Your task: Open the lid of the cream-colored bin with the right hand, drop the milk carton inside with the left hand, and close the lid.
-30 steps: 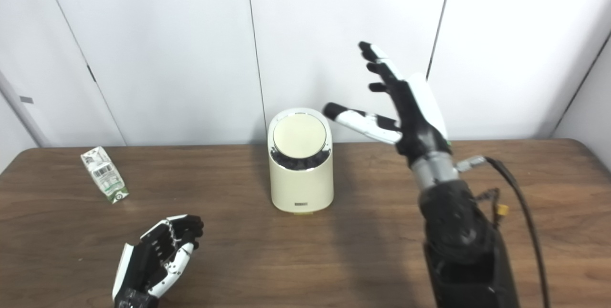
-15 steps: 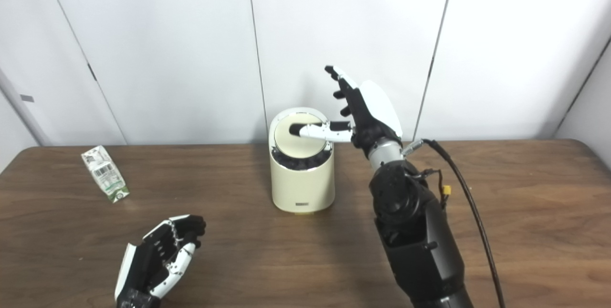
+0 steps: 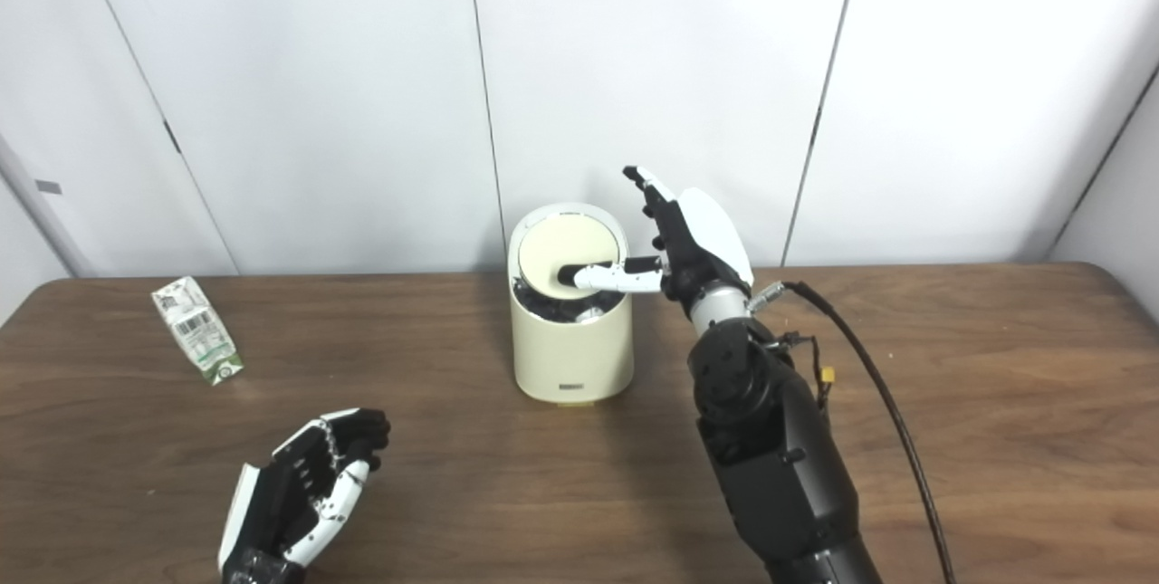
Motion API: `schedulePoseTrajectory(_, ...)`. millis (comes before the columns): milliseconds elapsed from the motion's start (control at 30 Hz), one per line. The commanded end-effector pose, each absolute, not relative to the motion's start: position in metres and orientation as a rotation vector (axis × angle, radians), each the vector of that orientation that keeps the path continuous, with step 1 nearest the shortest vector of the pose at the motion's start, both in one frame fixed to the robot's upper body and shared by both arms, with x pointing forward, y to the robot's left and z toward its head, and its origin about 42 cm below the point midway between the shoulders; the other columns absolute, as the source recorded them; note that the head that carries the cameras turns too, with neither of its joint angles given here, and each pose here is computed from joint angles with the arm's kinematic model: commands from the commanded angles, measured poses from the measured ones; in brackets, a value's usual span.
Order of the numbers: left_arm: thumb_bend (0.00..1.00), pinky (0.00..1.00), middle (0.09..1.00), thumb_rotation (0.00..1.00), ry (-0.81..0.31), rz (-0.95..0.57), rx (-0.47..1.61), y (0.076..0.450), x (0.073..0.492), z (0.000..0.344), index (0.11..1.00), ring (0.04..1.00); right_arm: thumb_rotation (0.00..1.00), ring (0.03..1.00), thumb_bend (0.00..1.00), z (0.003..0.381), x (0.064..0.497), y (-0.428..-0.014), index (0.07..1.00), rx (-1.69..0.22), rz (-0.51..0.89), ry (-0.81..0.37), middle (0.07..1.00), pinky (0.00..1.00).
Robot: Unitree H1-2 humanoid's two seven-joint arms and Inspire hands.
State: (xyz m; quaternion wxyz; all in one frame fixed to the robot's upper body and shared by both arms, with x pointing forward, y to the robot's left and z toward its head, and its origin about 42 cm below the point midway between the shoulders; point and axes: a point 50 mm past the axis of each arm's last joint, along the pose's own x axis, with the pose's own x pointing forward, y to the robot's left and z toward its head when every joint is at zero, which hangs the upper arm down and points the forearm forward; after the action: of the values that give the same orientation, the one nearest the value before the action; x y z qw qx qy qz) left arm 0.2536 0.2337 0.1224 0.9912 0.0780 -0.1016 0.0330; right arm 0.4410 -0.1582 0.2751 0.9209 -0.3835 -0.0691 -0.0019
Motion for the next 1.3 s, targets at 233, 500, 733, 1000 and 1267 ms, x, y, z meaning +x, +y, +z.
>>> schedulePoseTrajectory(233,0.26,0.63,0.684,0.36,-0.271,0.065,0.159,0.232,0.257,0.137,0.682,0.684,0.35,0.869,0.76,0.295,0.453,-0.164,0.928,-0.82,-0.064,-0.194,0.935,0.72)
schedulePoseTrajectory(500,0.25,0.62,0.683,0.34,-0.273,0.069,0.161,0.23,0.256,0.139,0.678,0.682,0.34,0.881,0.75,0.288,0.458,-0.168,0.921,-0.821,-0.077,-0.169,0.932,0.73)
schedulePoseTrajectory(733,0.26,0.63,0.687,0.35,-0.271,0.063,0.161,0.229,0.257,0.138,0.682,0.688,0.32,0.895,0.78,0.28,0.46,-0.169,0.911,-0.813,-0.098,-0.156,0.936,0.74)
schedulePoseTrajectory(1000,0.24,0.62,0.687,0.34,-0.274,0.061,0.172,0.228,0.257,0.138,0.683,0.683,0.31,0.886,0.81,0.278,0.461,-0.167,0.901,-0.842,-0.12,-0.163,0.936,0.7)
schedulePoseTrajectory(1267,0.24,0.63,0.687,0.33,-0.272,0.06,0.157,0.227,0.257,0.138,0.682,0.689,0.26,0.901,0.85,0.282,0.46,-0.165,0.91,-0.854,-0.122,-0.176,0.937,0.76)
